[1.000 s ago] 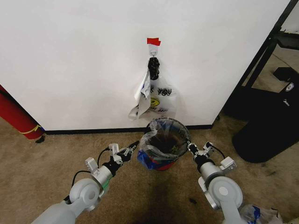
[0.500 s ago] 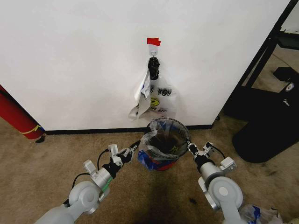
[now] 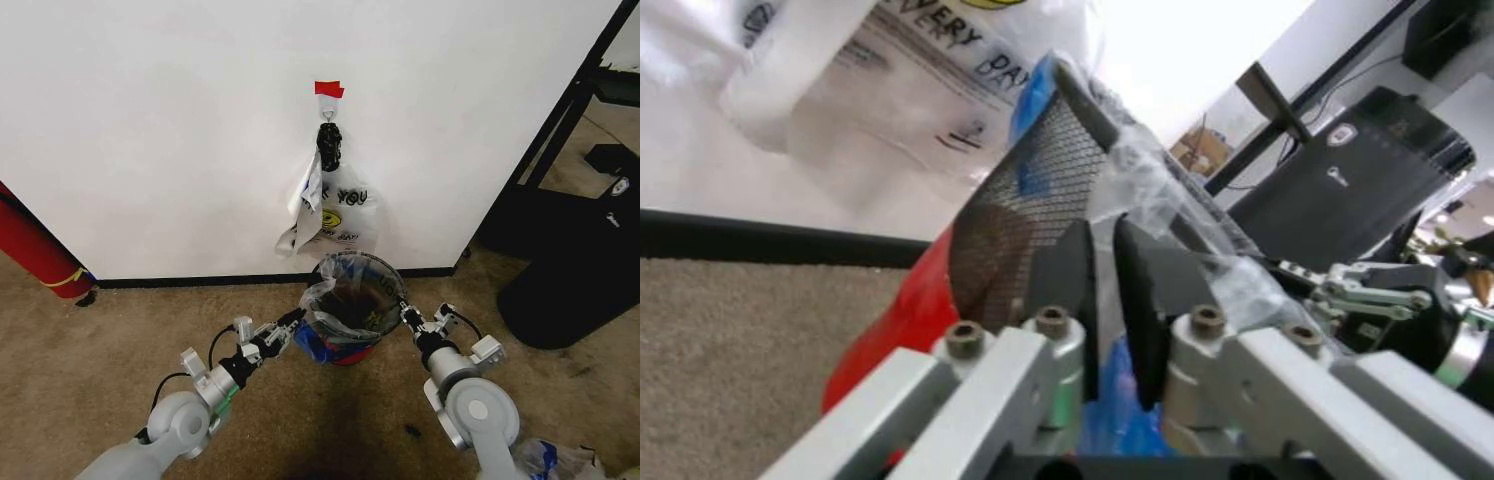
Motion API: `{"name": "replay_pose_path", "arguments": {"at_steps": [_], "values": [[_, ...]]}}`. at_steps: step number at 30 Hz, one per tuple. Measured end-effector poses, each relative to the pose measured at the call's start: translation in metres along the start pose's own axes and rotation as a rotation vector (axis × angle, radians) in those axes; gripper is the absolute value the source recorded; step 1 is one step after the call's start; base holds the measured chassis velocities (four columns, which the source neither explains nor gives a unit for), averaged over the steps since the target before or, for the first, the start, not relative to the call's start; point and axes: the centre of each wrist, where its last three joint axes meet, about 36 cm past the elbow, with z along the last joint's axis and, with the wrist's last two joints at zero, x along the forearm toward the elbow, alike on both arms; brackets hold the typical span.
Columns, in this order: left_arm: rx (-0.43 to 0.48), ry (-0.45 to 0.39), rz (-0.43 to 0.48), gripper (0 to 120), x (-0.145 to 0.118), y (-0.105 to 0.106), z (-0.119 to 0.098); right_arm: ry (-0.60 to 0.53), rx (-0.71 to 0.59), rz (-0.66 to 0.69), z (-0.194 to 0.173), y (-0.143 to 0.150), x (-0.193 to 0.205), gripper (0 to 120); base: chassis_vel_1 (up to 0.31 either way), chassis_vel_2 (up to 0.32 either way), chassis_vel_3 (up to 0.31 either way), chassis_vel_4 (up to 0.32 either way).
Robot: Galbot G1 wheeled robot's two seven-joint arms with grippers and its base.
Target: Pick up the garbage bag from the wall and place it over the trash bin.
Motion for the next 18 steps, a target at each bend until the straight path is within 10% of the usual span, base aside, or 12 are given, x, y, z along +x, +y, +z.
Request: {"name": "replay_pose_path", "arguments": {"at_steps": [18], "values": [[-0.026, 0.023, 0.045, 61, -0.0016, -0.0004, 0.0031, -0.002, -0.008, 0.010, 0.0010, -0.0018, -0.0019, 1, 0.000, 0.000, 0.000, 0.000]]}}
